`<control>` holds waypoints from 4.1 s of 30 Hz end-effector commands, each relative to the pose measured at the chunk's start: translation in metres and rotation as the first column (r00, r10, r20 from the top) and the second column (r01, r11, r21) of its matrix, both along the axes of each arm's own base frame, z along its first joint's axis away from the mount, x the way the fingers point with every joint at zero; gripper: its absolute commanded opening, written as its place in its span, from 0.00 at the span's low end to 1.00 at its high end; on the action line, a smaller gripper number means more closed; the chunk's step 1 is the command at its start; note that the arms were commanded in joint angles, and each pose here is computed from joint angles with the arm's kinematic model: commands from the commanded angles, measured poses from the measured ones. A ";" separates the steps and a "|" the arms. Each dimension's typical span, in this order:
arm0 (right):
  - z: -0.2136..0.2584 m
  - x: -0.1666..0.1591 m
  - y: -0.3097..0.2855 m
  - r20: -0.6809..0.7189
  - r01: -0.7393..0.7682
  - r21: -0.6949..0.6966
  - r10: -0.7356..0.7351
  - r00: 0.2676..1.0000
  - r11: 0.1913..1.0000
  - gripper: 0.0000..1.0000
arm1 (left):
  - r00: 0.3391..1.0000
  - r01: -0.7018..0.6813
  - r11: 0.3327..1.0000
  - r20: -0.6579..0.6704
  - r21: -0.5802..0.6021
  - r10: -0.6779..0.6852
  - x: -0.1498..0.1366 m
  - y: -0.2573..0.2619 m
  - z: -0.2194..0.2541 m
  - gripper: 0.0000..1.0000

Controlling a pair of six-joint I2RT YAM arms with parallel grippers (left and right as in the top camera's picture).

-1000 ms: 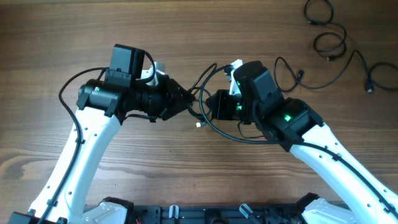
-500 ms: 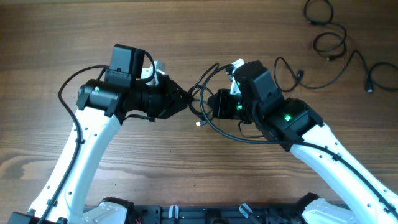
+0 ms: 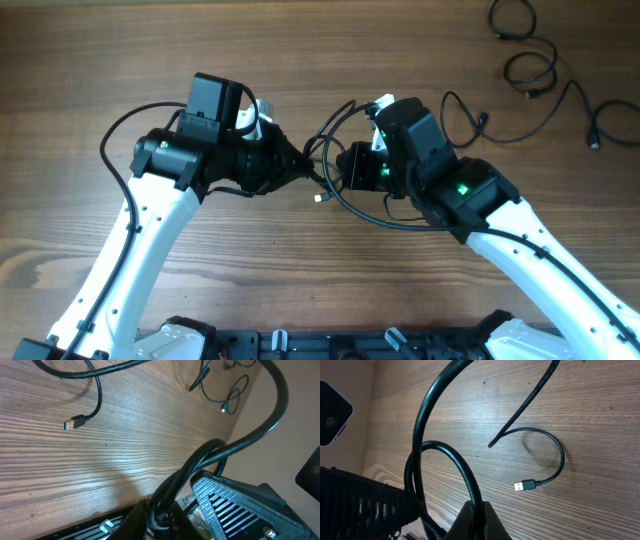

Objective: Untangle cables

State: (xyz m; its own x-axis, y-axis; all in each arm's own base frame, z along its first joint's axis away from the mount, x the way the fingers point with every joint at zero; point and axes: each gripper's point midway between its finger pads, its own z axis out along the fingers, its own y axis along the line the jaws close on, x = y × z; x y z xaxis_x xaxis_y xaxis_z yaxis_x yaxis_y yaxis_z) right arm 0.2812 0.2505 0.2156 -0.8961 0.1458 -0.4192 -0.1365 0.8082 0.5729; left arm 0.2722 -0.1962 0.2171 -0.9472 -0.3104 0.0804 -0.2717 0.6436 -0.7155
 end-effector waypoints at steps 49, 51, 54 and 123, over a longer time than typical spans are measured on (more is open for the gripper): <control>0.033 0.017 0.014 0.070 0.040 0.149 -0.050 0.996 0.988 0.04 | 0.932 -0.280 0.928 -0.161 0.246 0.324 -0.001 0.077 -0.032 0.13; 0.033 0.022 0.010 0.145 0.011 0.092 -0.024 0.989 0.996 0.04 | 0.932 -0.279 0.928 -0.162 0.246 0.324 -0.001 0.077 -0.032 0.29; 0.022 0.029 -0.012 0.191 0.071 -0.042 -0.062 0.980 0.997 0.04 | 0.932 -0.283 0.925 -0.157 0.255 0.328 -0.001 0.079 -0.032 0.34; -0.038 0.013 -0.399 0.038 0.746 -0.471 -0.835 0.549 0.470 0.04 | 0.931 -0.292 0.917 -0.140 0.270 0.338 0.002 0.082 -0.033 0.51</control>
State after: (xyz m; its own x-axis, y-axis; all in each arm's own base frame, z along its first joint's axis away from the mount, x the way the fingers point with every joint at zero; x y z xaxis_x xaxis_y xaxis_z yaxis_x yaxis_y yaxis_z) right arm 0.2732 -0.1880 0.1933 -0.4571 0.6681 -0.5871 0.8455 0.5312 -0.0537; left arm 0.2722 -0.1148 0.1814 -0.7673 -0.6245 0.1460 -0.6099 0.6402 -0.4671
